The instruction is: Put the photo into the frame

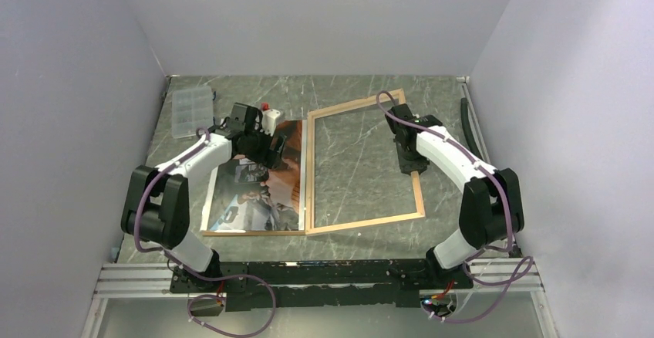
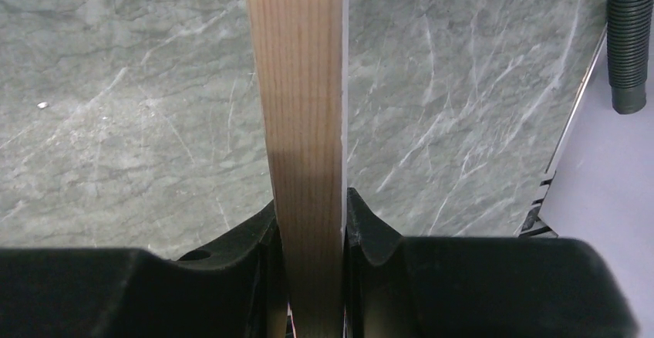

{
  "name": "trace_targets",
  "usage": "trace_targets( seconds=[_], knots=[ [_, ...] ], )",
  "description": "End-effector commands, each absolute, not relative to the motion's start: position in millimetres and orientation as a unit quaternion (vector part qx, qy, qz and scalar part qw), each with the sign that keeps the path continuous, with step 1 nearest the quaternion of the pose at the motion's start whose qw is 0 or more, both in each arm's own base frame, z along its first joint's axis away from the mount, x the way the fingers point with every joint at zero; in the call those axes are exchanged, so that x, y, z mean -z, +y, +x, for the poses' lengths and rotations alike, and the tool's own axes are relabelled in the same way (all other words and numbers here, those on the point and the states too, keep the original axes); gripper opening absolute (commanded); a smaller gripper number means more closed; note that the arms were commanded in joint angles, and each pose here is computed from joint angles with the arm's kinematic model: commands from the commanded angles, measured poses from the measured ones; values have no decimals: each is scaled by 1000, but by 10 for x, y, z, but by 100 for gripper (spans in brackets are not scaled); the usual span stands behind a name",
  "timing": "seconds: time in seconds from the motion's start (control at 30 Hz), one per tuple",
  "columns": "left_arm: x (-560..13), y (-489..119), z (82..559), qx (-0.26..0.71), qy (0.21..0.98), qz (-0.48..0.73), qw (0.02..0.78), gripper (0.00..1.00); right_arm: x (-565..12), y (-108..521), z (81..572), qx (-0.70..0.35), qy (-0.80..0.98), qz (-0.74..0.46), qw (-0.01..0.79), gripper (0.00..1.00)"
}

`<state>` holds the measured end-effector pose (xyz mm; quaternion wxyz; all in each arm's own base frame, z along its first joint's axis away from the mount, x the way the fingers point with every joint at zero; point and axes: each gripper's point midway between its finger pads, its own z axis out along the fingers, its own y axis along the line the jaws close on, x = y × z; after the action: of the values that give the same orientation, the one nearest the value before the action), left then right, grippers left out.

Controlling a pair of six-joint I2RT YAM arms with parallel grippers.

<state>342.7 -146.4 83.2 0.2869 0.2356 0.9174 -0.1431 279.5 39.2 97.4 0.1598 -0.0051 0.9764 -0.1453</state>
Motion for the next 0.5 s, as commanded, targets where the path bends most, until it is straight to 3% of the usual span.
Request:
trace_targets(
  seconds=[0.0,0.47],
  knots=[
    [-997,-1522,3563,144,893,263,335,85,-909,331,2895,176,969,28,171,4],
    [-1182,-1410,3447,136,889,273,341,86,-404,189,2929,245,953,64,168,3]
  ],
)
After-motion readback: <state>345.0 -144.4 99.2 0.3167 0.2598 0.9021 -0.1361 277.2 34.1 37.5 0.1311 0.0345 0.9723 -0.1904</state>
